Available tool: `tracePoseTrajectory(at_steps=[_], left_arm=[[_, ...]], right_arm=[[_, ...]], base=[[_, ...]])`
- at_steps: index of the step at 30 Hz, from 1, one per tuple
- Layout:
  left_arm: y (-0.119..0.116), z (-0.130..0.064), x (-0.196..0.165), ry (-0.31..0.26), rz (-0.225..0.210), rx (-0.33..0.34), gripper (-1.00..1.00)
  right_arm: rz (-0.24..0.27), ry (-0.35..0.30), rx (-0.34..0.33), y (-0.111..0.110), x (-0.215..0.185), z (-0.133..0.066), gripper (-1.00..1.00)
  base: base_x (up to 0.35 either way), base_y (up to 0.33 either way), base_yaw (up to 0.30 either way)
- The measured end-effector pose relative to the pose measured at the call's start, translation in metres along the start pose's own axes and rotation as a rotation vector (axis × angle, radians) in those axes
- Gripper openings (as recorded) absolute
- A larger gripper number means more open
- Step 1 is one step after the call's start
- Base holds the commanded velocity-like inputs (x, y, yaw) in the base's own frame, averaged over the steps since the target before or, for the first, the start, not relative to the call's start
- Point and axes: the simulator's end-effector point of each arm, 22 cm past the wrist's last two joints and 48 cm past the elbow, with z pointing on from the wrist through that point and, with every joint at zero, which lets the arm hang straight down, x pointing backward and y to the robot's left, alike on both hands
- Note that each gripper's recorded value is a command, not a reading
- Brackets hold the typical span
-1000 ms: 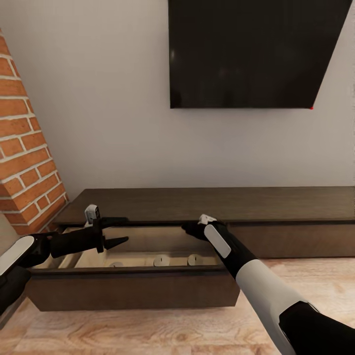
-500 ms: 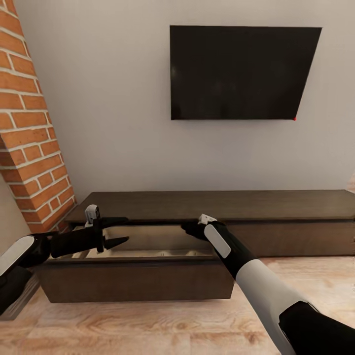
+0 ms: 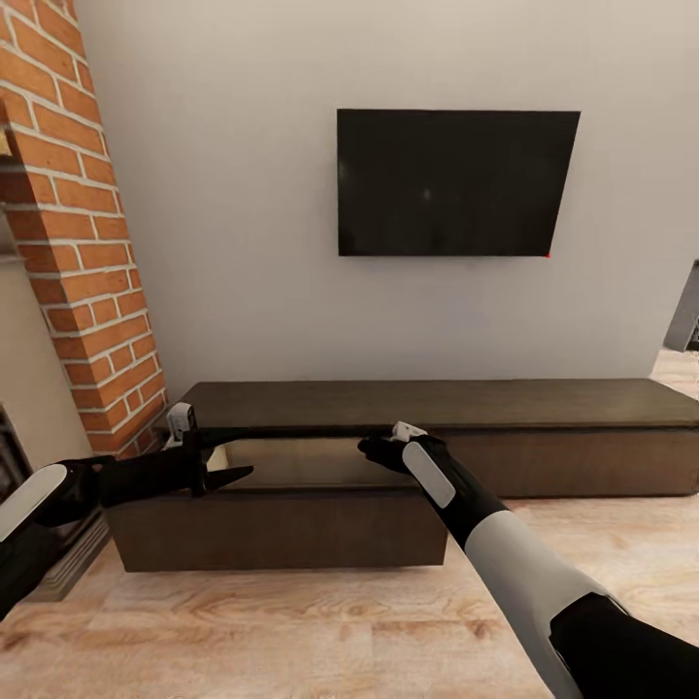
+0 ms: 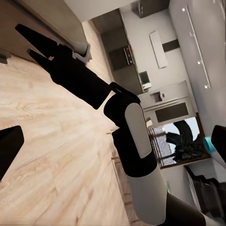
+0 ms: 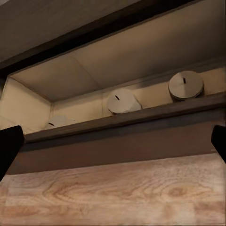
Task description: Place each of the two pumpkins and all three candles from the living room inside a cabinet in the living room (use any cabinet), then make sure every cabinet is closed, and position the cauldron so it is next to a table in the living room.
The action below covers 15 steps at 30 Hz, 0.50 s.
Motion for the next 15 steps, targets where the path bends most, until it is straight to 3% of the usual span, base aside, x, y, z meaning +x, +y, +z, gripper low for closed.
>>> tracePoseTrajectory(at_steps=[15], left_arm=[[-0.017, 0.007, -0.015, 0.004, 0.007, -0.040, 1.00]], right_arm=[[-0.004, -0.004, -0.002, 0.015, -0.029, -0.013, 1.00]], base=[[-0.343, 0.000, 0.000]])
